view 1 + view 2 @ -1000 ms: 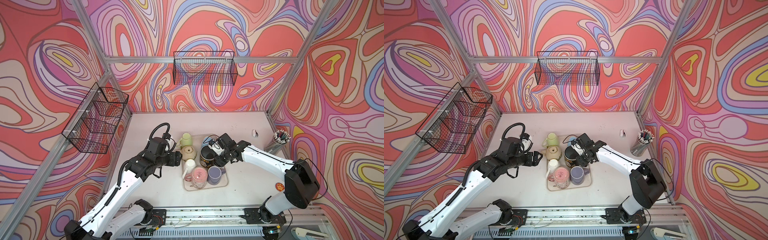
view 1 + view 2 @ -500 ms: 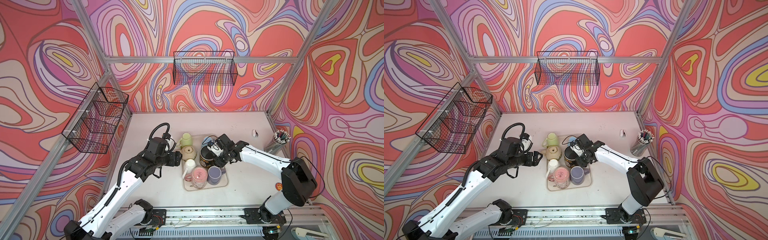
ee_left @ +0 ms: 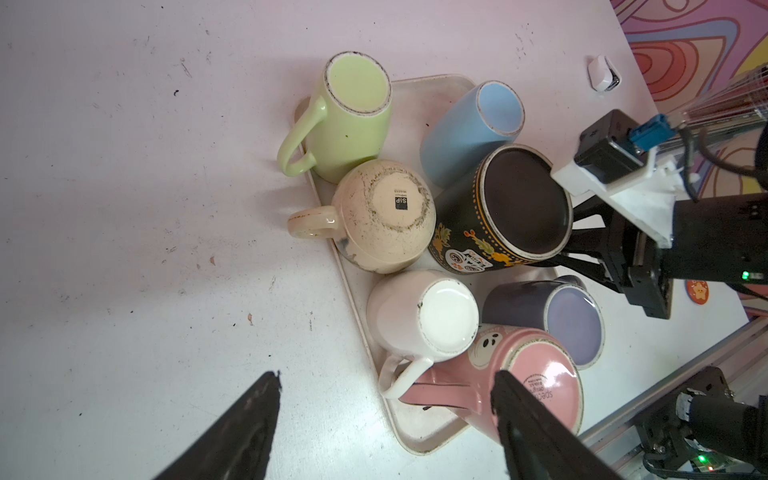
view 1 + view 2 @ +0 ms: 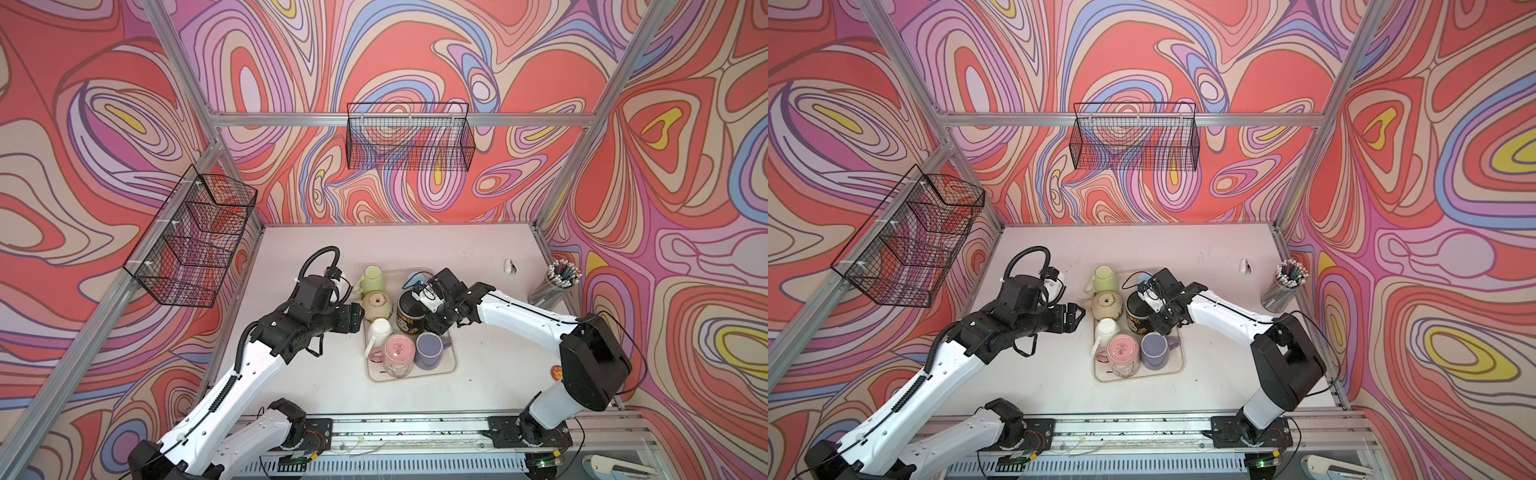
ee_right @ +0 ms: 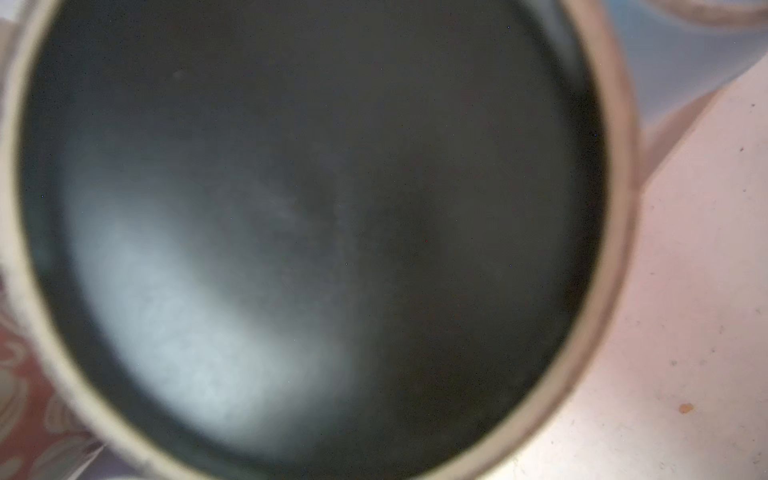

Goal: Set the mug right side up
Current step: 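Lower the right gripper onto the black skull-print mug and grasp it, then lift and tilt the black mug with the right gripper, turning it upright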

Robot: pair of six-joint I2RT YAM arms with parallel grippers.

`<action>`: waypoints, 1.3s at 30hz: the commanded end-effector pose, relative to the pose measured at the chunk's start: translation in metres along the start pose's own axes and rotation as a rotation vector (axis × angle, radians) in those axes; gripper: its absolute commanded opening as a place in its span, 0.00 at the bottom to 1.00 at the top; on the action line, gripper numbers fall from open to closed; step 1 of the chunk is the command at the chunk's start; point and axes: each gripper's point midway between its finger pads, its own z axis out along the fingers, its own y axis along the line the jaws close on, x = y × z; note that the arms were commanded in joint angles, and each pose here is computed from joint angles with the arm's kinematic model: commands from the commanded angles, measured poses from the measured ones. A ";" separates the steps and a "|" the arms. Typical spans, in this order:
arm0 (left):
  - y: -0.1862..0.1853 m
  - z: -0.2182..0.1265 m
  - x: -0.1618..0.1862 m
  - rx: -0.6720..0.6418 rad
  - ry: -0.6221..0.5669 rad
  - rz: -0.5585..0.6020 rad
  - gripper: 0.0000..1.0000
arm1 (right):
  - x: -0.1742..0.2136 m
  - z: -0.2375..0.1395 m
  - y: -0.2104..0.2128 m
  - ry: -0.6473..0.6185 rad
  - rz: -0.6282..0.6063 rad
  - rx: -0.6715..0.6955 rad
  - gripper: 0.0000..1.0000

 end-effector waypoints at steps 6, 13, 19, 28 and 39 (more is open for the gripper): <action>0.003 -0.003 -0.001 -0.004 -0.016 0.008 0.83 | -0.008 -0.001 0.001 -0.040 -0.007 0.011 0.12; 0.003 -0.004 -0.001 -0.007 -0.020 0.007 0.83 | -0.011 -0.008 0.002 -0.051 -0.002 0.020 0.01; 0.004 -0.004 -0.001 -0.012 -0.022 0.006 0.83 | -0.023 -0.023 0.007 -0.111 0.031 0.005 0.00; 0.005 -0.002 -0.001 -0.019 -0.018 0.005 0.83 | -0.038 -0.045 0.010 -0.186 0.102 -0.011 0.00; 0.007 -0.001 0.000 -0.027 -0.014 0.005 0.83 | -0.055 -0.070 0.012 -0.276 0.181 -0.032 0.00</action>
